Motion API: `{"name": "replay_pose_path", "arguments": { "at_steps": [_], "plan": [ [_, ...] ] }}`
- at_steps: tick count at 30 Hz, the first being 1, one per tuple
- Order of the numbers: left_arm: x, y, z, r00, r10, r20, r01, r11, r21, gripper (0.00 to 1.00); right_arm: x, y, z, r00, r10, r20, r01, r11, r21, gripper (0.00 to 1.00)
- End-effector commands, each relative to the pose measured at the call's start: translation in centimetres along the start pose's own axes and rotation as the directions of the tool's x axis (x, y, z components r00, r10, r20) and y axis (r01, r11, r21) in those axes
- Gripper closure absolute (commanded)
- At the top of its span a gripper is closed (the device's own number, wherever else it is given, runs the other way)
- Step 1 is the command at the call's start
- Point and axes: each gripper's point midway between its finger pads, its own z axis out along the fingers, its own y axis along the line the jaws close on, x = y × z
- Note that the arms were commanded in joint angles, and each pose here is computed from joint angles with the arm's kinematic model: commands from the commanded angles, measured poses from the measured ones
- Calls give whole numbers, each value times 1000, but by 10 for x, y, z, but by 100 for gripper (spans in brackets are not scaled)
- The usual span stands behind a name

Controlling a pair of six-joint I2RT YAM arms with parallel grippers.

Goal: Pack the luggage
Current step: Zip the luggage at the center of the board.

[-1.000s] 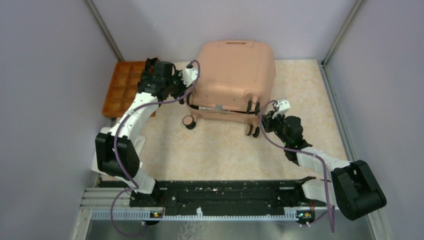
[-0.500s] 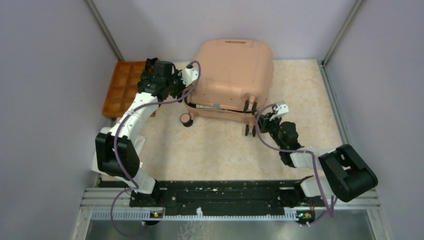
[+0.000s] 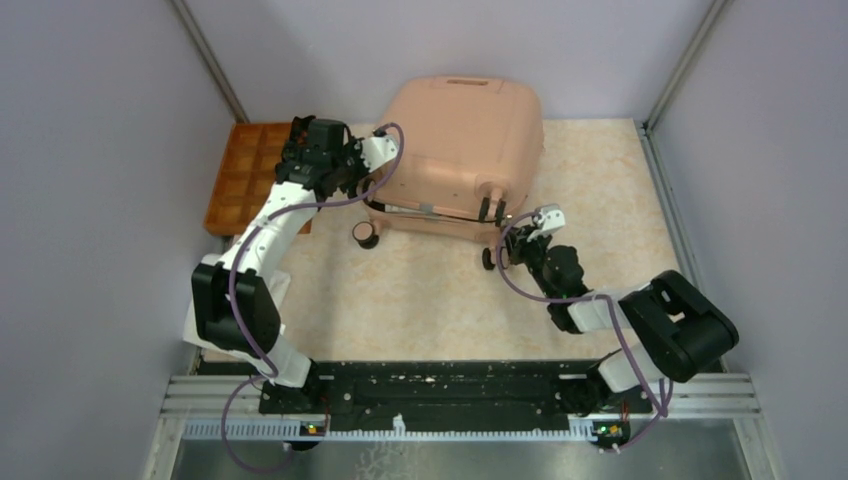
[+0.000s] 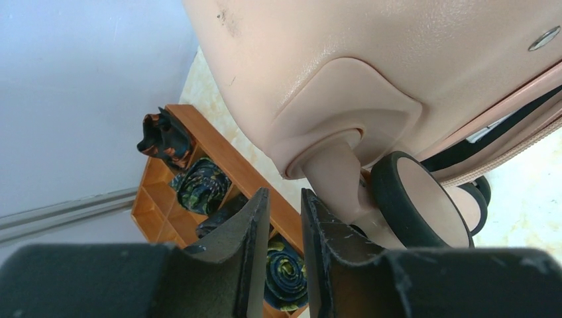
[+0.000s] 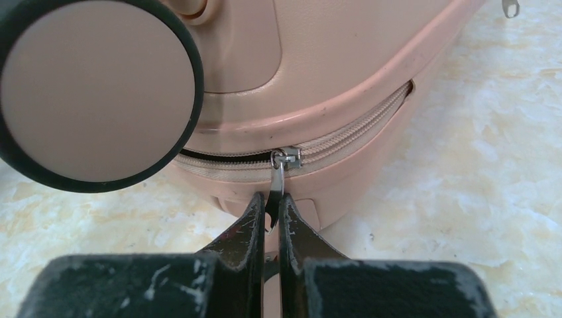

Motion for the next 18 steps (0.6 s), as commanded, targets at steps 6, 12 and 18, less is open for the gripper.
{"name": "replay_pose_path", "arguments": {
  "at_steps": [6, 12, 18],
  "plan": [
    [-68, -122, -7, 977, -59, 205, -38, 898, 439, 68, -10, 150, 0, 989, 144, -41, -142, 824, -548, 100],
    [-70, -113, -11, 980, -38, 195, -43, 917, 397, 69, -7, 116, -6, 997, 48, -66, -70, 918, -390, 63],
    [-69, -103, -19, 981, -41, 189, -34, 926, 376, 69, 6, 50, -24, 976, -60, -210, 44, 996, -78, 24]
  ]
}}
